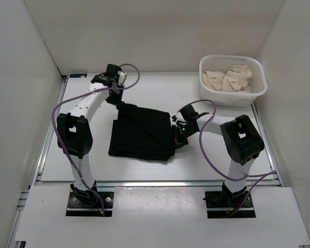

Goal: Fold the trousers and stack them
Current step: Fold the trousers

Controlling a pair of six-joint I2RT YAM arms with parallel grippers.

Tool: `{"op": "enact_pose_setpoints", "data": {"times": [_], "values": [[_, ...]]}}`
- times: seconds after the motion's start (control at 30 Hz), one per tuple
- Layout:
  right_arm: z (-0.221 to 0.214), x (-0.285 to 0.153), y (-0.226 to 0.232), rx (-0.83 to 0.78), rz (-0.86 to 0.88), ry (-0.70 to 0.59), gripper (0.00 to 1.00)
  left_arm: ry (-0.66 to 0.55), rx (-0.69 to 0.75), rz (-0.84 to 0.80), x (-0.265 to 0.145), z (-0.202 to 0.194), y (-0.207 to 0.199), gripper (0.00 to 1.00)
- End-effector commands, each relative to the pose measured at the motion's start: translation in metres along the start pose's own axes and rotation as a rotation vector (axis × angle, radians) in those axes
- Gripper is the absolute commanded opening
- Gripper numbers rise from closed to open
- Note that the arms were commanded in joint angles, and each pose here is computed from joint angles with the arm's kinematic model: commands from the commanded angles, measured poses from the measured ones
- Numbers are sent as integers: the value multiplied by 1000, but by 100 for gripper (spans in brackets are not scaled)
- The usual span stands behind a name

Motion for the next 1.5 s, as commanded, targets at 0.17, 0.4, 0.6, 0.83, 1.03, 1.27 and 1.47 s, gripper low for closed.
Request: {"op": "enact_pose_setpoints", "data": {"times": [0.17, 0.4, 0.6, 0.83, 1.03, 1.27, 1.47], "values": [[-4, -3, 13, -86, 126, 113, 0, 183, -116, 30, 51, -7, 54, 14], [2, -9, 18, -111, 143, 139, 61, 212, -152, 33, 57, -8, 70, 75], [23, -22, 18, -120, 137, 83, 82, 20, -264, 30, -18, 21, 118, 100], [104, -67, 6, -21, -55, -222, 89, 255, -285, -213, -51, -74, 58, 90], [170, -53, 7, 24, -55, -290, 89, 459, -301, -374, -22, -131, 14, 87], [180, -24, 6, 97, -3, -272, 89, 520, -274, -325, 11, -153, 12, 87], [177, -2, 7, 141, 43, -235, 87, 576, -282, -409, 14, -161, -7, 48]]}}
Point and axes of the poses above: each gripper's point midway between its finger pads, its own x axis out along the fingers, its own y axis along the line the jaws close on, z = x × y, the point moved 3 cm from there along -x, back along the fingers, and after that the axes turned 2 degrees about -x, right-handed, at the moved point
